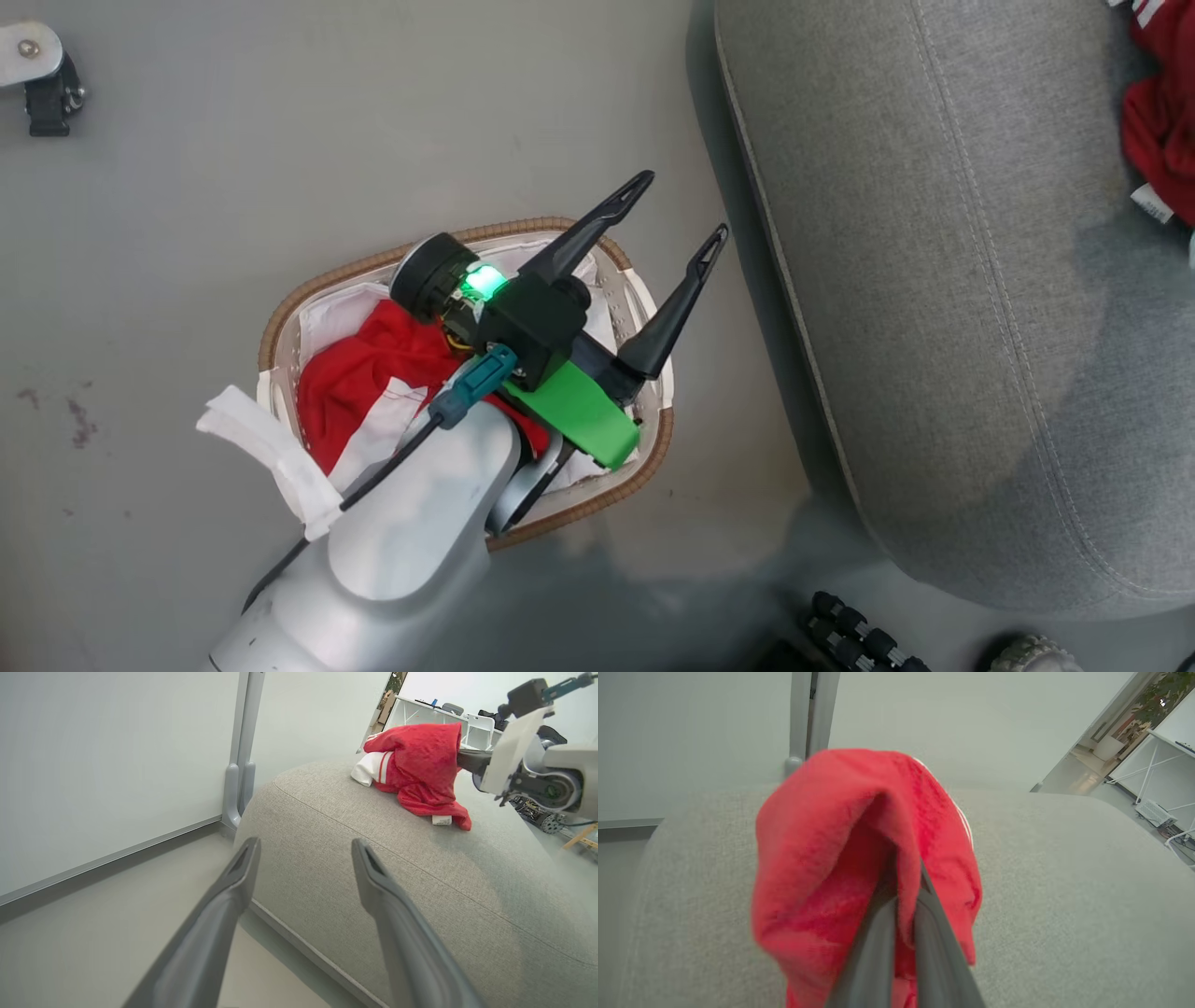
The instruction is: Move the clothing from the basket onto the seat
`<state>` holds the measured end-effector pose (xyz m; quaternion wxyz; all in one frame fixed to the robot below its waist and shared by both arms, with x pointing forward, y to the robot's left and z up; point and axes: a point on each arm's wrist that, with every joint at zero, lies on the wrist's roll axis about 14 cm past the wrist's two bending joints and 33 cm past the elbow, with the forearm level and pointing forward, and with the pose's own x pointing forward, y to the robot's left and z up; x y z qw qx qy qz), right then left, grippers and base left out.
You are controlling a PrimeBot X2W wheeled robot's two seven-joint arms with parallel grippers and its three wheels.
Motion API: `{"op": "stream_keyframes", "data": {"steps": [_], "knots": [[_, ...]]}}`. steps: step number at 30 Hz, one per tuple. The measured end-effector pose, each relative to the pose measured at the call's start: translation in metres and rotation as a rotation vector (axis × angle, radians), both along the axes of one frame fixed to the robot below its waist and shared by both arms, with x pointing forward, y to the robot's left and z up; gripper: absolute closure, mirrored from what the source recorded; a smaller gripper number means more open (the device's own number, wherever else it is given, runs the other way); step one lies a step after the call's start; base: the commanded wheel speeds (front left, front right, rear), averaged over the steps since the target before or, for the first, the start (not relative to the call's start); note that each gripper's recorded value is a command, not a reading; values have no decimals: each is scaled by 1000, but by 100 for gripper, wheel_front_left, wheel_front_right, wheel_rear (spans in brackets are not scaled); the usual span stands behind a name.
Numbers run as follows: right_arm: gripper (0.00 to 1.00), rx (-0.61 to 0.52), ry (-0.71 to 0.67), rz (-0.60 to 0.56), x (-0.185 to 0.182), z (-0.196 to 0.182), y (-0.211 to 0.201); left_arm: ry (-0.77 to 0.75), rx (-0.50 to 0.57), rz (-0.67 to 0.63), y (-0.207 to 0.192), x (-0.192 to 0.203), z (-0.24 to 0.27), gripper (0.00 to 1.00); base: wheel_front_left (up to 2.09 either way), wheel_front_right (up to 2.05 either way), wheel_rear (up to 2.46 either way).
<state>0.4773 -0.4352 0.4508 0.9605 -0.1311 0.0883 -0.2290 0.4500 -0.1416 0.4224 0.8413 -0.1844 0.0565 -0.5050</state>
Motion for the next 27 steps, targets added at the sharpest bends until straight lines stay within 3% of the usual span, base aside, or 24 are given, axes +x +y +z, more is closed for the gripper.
{"op": "stream_keyframes", "data": {"steps": [1, 3, 4, 8, 15, 20, 27], "knots": [[100, 17, 9, -21, -10, -7, -1, 2, 1, 5, 1, 0, 0, 0, 0, 0, 0], [44, 32, 10, -47, -24, -11, -3, 12, 4, 8, 2, -2, 0, 0, 0, 0, 0], [0, 45, 11, -61, -33, -14, -2, 14, 9, 11, 3, -3, 0, 0, 0, 0, 0], [0, 84, 20, -117, -69, -23, -1, 11, 17, 30, 6, -3, 6, 0, 0, 0, 0], [0, 113, -27, -138, -100, -11, 8, 16, 27, 93, 18, -6, 18, 0, 0, 0, 0], [0, 128, -89, -93, -104, 5, 24, 7, 38, 169, 37, -6, 29, 0, 0, 0, 0], [0, 182, -193, 59, -79, 28, 78, -17, 67, 331, 81, 1, 42, 0, 0, 0, 0]]}}
